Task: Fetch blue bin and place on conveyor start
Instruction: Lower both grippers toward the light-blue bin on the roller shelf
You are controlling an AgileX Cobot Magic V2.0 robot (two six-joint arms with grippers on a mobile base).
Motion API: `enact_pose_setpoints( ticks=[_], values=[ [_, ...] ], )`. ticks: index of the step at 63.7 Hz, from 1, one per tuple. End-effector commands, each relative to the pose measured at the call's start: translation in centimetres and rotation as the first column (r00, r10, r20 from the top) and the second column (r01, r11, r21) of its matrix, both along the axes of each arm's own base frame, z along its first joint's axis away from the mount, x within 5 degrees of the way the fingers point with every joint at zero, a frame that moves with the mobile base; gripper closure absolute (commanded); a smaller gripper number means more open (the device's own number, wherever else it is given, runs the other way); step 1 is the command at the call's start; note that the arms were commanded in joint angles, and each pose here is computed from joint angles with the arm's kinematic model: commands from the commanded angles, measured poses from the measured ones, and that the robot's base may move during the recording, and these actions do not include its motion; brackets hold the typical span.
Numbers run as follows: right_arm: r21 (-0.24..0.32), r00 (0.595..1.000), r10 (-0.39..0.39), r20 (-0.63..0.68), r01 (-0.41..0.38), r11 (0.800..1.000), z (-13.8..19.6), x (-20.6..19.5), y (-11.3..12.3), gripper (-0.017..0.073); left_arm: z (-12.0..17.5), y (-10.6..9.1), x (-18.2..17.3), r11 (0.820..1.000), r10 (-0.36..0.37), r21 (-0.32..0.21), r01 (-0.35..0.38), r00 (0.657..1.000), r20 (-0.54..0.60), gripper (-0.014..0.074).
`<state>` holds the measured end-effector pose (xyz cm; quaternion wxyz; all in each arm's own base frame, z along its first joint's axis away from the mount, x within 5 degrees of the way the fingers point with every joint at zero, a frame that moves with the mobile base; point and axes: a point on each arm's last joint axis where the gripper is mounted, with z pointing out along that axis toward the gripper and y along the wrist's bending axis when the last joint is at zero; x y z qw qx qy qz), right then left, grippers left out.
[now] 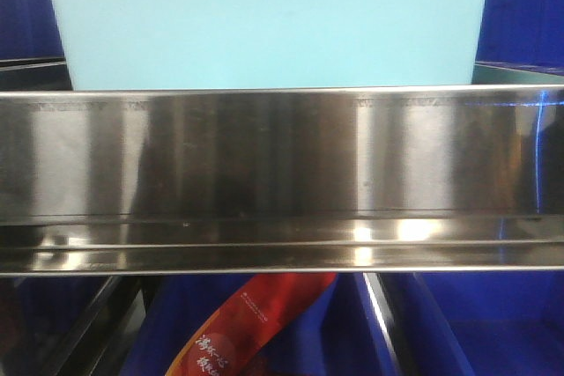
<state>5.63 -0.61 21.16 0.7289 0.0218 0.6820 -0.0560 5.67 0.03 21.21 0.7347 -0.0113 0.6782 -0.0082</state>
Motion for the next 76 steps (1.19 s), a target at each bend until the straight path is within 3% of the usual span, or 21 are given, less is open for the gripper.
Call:
enact_pose_setpoints(
  ticks=[1,48,61,76],
  values=[
    [-0.004,1.000,0.000,0.026,0.000,1.000,0.2,-0.1,0.0,0.0724,0.3,0.0,-0.1,1.000,-0.001,0.001,0.001,1.000,0.025,0.0704],
    [-0.004,1.000,0.000,0.027,0.000,1.000,0.2,-0.1,0.0,0.0724,0.3,0.0,-0.1,1.000,-0.001,0.001,0.001,1.000,0.025,0.0704],
    [-0.018,0.989,0.000,0.150,0.003,1.000,1.4,-0.2,0.0,0.0724,0.3,0.0,-0.1,1.000,0.001,0.026,-0.001,1.000,0.018,0.0704],
    [-0.012,0.996,0.003,0.094,-0.002,1.000,5.2,-1.3,0.2,0.0724,6.1,0.1,-1.9,1.000,0.016,0.009,-0.016,1.000,0.000,0.0704]
  ],
)
